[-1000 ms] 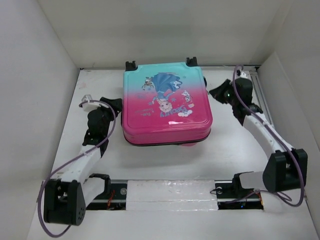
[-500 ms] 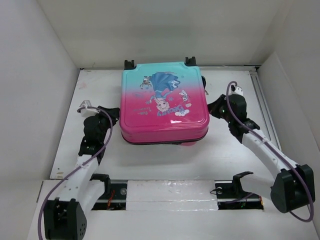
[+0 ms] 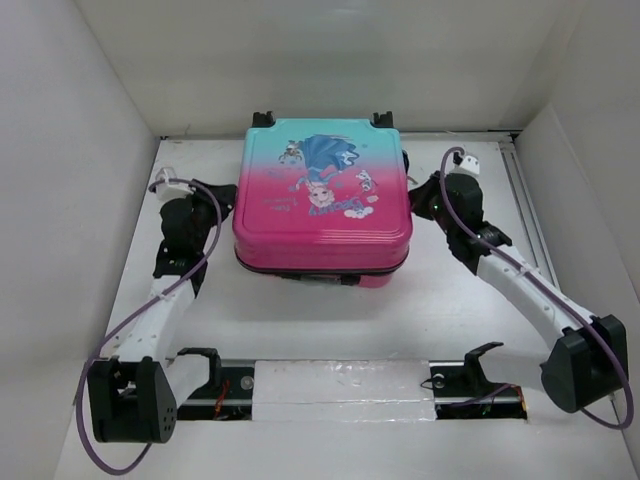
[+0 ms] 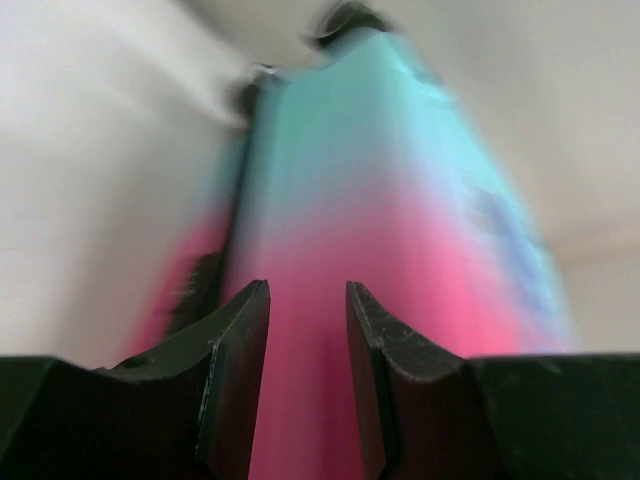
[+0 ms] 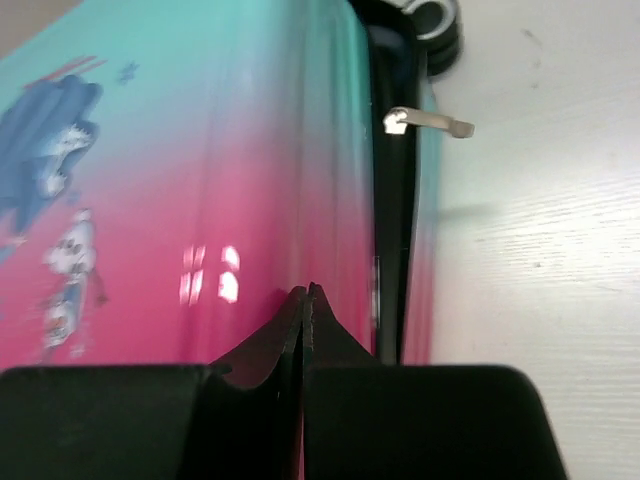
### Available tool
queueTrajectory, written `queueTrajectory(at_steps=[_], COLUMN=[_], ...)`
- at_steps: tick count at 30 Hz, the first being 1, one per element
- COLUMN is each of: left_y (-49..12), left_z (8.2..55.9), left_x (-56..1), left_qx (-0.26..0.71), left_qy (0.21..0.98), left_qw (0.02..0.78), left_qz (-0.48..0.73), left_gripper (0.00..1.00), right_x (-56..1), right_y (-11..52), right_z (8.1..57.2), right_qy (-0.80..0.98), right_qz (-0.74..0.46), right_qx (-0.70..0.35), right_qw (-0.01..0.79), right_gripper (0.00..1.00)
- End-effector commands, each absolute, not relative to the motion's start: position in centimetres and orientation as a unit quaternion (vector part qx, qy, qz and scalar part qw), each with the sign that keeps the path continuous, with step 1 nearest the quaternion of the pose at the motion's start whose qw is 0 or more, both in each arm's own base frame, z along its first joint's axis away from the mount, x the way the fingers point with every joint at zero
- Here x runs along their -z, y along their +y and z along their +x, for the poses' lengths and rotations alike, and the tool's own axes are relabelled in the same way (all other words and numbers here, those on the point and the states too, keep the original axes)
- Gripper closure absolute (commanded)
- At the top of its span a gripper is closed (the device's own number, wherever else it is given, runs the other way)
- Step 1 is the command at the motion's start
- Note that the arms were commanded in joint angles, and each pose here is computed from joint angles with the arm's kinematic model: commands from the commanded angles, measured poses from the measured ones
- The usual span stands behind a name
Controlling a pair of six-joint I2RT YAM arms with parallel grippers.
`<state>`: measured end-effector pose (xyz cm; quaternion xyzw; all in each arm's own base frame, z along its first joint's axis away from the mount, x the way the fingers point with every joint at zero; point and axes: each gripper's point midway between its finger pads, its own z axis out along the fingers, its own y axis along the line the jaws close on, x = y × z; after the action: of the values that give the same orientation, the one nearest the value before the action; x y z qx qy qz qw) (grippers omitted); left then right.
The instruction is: Pack the luggage
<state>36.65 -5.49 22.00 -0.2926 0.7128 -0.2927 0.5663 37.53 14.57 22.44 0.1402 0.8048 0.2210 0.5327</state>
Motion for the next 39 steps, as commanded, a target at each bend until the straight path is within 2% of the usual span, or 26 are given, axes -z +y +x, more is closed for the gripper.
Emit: queueTrajectory(at_steps=[1,5,10,13,14,16,17,21,23,25,26,28,29,30,31,32,33,35,36,38,39], left_y=[-13.5,-13.0,-12.0,-11.4,-11.3,-10.7,-10.6,-10.8,-11.9,-13.1,-13.4,-17.2,-17.7,-23.1,-25.2,-27.3,-28.4,-30.9,-31.2,-29.1,-29.2], left_z=[35.2,35.6,35.1,34.9,34.7,34.1,33.8,32.2,31.1,31.0,31.3,33.2,34.5,36.0,36.9,37.4,38.6,35.1,34.3,29.6,28.2], left_x=[-30.8,-29.4,-26.2,-26.4,-26.4,-29.5,-30.3,-35.8,-37.4,-37.2,-38.3,-37.7,-42.6,-41.2,-40.5,-41.4,-45.8,-47.6,-44.1,-46.5,-44.5], left_qx=[0.460,0.448,0.423,0.406,0.405,0.399,0.398,0.405,0.417,0.423,0.414,0.417,0.399,0.381,0.343,0.316,0.292,0.292,0.288,0.361,0.382], left_qy=[0.672,0.679,0.691,0.690,0.692,0.668,0.664,0.629,0.627,0.635,0.629,0.656,0.628,0.656,0.687,0.698,0.683,0.667,0.682,0.626,0.633], left_qw=[0.562,0.559,0.553,0.566,0.565,0.601,0.607,0.650,0.653,0.645,0.657,0.630,0.667,0.651,0.640,0.640,0.669,0.684,0.669,0.689,0.671], left_qz=[-0.144,-0.162,-0.194,-0.195,-0.196,-0.185,-0.180,-0.132,-0.083,-0.050,-0.037,-0.009,-0.024,0.020,0.032,0.044,0.025,0.053,0.068,0.055,0.053], left_gripper=[0.67,0.66,0.66,0.62,0.58,0.49,0.45,0.42,0.43,0.44,0.44,0.44,0.44,0.43,0.42,0.41,0.41,0.41,0.43,0.46,0.48], right_x=[-25.3,-23.8,-19.0,-17.7,-18.1,-17.8,-19.0,-20.0,-18.7,-19.0,-16.9,-16.2,-16.7,-16.6,-16.3,-16.6,-16.6,-16.9,-17.0,-16.2,-16.8], right_y=[24.1,24.3,23.8,23.3,22.7,21.3,20.9,19.5,19.8,20.0,19.7,20.0,20.3,20.5,20.8,20.9,21.3,21.2,21.1,21.2,21.3], right_z=[34.0,34.2,33.3,33.0,33.1,32.8,32.4,30.5,28.7,27.6,26.8,26.1,25.9,25.7,25.5,25.4,24.9,25.1,25.0,24.8,25.1], right_qy=[0.795,0.805,0.831,0.839,0.835,0.833,0.823,0.808,0.810,0.794,0.803,0.796,0.783,0.780,0.780,0.775,0.773,0.767,0.763,0.760,0.750], right_qz=[0.032,0.035,0.036,0.042,0.048,0.061,0.063,0.047,0.027,0.001,-0.003,-0.013,-0.031,-0.037,-0.048,-0.053,-0.075,-0.084,-0.088,-0.099,-0.103], right_qx=[-0.359,-0.348,-0.328,-0.314,-0.313,-0.299,-0.304,-0.304,-0.315,-0.331,-0.330,-0.344,-0.366,-0.376,-0.380,-0.388,-0.398,-0.396,-0.395,-0.399,-0.406], right_qw=[0.488,0.480,0.447,0.442,0.451,0.461,0.475,0.503,0.493,0.510,0.497,0.497,0.501,0.499,0.494,0.495,0.489,0.498,0.504,0.504,0.513], right_gripper=[1.00,1.00,1.00,1.00,1.00,0.95,0.89,0.81,0.80,0.75,0.75,0.73,0.73,0.73,0.70,0.70,0.68,0.67,0.65,0.64,0.64])
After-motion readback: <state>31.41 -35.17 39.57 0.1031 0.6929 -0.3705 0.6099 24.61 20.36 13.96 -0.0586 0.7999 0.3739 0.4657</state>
